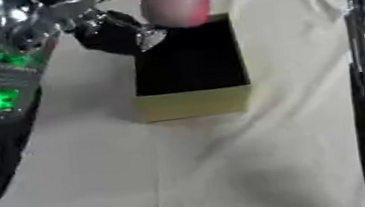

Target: Pick up objects on the table and place them in the box.

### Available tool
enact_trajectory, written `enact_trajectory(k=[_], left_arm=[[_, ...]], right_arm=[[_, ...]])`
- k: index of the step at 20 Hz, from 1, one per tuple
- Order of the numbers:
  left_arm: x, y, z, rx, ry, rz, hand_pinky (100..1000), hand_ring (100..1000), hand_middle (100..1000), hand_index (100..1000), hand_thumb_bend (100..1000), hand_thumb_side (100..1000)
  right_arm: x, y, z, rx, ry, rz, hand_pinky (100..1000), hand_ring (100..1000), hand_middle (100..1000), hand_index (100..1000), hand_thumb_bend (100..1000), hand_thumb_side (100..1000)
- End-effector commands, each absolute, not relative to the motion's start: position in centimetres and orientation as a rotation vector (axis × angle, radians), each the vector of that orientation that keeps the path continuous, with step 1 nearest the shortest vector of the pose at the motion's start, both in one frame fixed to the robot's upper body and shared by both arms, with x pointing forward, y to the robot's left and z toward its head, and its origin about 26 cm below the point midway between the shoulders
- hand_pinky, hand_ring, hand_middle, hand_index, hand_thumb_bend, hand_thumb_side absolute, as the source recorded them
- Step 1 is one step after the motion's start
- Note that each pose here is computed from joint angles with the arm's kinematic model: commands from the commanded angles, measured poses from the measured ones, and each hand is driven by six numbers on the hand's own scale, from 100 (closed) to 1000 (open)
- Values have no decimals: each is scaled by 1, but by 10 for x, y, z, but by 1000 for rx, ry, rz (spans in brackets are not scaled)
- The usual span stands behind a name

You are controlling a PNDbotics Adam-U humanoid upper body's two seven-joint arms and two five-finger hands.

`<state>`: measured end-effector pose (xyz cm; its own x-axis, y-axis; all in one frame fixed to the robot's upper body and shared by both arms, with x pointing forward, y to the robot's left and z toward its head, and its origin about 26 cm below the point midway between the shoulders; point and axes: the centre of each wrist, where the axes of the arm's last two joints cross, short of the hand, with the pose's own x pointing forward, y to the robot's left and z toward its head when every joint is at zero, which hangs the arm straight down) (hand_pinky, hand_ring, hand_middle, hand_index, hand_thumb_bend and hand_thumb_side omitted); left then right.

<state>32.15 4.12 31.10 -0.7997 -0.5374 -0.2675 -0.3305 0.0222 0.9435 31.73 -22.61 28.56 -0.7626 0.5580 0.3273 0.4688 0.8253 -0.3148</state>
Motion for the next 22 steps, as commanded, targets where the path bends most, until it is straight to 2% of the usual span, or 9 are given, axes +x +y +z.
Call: enact_trajectory(k=[1, 7, 15, 19, 21, 22], left_arm=[[324, 31, 312, 945, -2121, -1895, 155, 352, 361, 515, 253, 100], [340, 22, 293, 1030, -1997, -1912, 169, 363, 367, 517, 297, 100], [354, 17, 274, 1096, -1896, -1929, 186, 378, 378, 526, 301, 100], [362, 15, 263, 1068, -1844, -1964, 243, 419, 419, 565, 309, 100], [366, 14, 257, 1053, -1809, -1983, 305, 460, 464, 615, 339, 100], [368, 14, 254, 1041, -1787, -1999, 365, 498, 506, 661, 367, 100]], right_arm=[[313, -224, 294, -756, -2640, 298, 844, 812, 737, 809, 100, 761], [313, -224, 293, -750, -2639, 290, 844, 812, 737, 809, 100, 762], [314, -224, 292, -745, -2636, 284, 844, 812, 737, 809, 100, 762], [314, -224, 291, -743, -2634, 280, 844, 811, 736, 809, 100, 762], [314, -224, 291, -743, -2635, 279, 844, 811, 736, 809, 100, 761], [314, -225, 291, -744, -2634, 279, 844, 811, 736, 809, 100, 761]])
